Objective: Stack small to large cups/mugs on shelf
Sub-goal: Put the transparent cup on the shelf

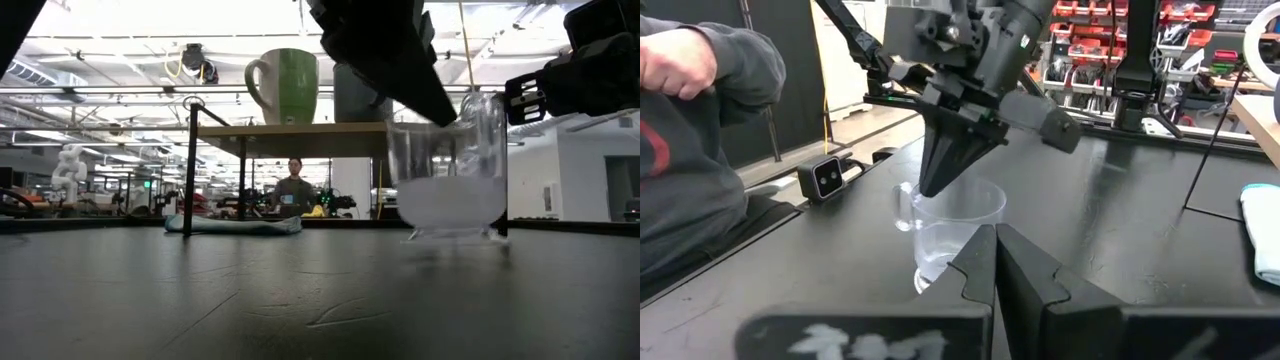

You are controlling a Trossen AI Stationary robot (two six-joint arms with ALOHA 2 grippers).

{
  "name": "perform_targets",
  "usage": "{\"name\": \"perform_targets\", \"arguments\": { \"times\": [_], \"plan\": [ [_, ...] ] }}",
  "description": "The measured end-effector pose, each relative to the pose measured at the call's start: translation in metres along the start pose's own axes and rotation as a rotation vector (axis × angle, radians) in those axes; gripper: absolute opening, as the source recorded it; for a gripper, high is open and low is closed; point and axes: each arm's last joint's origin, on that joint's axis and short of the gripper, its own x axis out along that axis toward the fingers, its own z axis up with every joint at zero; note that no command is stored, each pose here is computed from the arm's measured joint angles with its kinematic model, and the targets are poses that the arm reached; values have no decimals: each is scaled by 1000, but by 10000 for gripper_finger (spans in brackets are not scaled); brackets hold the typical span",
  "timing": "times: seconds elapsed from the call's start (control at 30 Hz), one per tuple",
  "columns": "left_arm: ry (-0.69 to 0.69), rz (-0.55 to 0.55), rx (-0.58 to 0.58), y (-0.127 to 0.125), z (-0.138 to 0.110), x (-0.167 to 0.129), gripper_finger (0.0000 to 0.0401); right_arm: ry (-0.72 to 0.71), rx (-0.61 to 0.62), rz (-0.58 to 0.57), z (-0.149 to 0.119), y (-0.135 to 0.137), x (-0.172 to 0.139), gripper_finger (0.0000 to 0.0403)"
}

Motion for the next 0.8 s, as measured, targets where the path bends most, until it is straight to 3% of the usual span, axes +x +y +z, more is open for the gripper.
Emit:
{"name": "perform_targets", "arguments": {
  "times": [0.8],
  "plan": [
    [22,-18,1,0,-4,11,0,0,0,0,0,0,0,0]
  ]
}}
